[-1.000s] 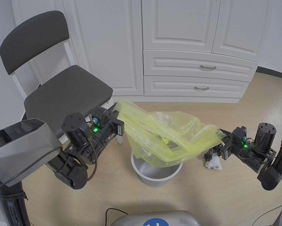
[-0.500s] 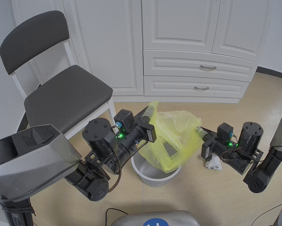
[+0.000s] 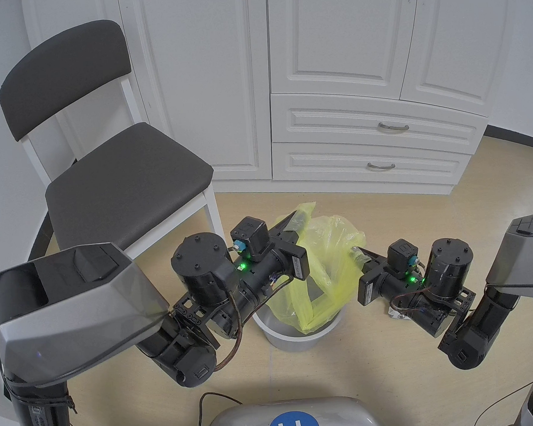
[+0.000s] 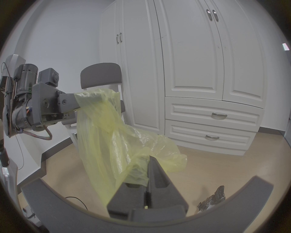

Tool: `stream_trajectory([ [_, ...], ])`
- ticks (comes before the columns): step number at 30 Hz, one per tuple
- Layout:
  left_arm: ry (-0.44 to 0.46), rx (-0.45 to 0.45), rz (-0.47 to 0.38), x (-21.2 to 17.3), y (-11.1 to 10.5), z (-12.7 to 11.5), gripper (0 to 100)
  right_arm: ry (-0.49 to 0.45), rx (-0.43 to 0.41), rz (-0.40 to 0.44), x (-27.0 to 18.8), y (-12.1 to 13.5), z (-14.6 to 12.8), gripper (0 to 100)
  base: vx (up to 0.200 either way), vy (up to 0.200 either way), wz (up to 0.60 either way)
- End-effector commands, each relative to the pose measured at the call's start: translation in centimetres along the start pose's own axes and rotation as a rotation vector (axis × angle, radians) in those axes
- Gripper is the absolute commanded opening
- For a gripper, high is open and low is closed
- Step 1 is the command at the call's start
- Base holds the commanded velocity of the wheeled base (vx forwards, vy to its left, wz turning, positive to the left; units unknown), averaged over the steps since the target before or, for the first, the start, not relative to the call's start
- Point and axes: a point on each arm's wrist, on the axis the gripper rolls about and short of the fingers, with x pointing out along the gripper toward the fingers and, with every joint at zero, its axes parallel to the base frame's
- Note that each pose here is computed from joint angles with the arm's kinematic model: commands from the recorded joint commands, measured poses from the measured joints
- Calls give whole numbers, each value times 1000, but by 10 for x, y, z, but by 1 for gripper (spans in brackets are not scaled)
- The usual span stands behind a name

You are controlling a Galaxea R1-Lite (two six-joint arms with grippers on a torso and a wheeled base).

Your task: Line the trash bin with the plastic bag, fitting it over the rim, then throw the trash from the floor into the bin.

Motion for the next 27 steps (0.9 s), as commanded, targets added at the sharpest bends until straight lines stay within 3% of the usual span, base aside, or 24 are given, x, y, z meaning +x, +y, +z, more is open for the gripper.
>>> stream_trajectory([
  [1,22,-2,0,2,0,-11,0,11,2,5,3,3,-8,0,0,0,0],
  [8,34,-2,11,13,4,-32,0,40,23,6,13,5,-23,0,0,0,0],
  [18,48,-37,17,14,6,-40,0,78,50,8,24,7,-41,0,0,0,0],
  [21,55,-38,17,15,6,-45,0,85,77,9,29,8,-48,0,0,0,0],
  [27,67,-40,18,16,6,-53,0,86,220,29,38,15,-55,0,0,0,0],
])
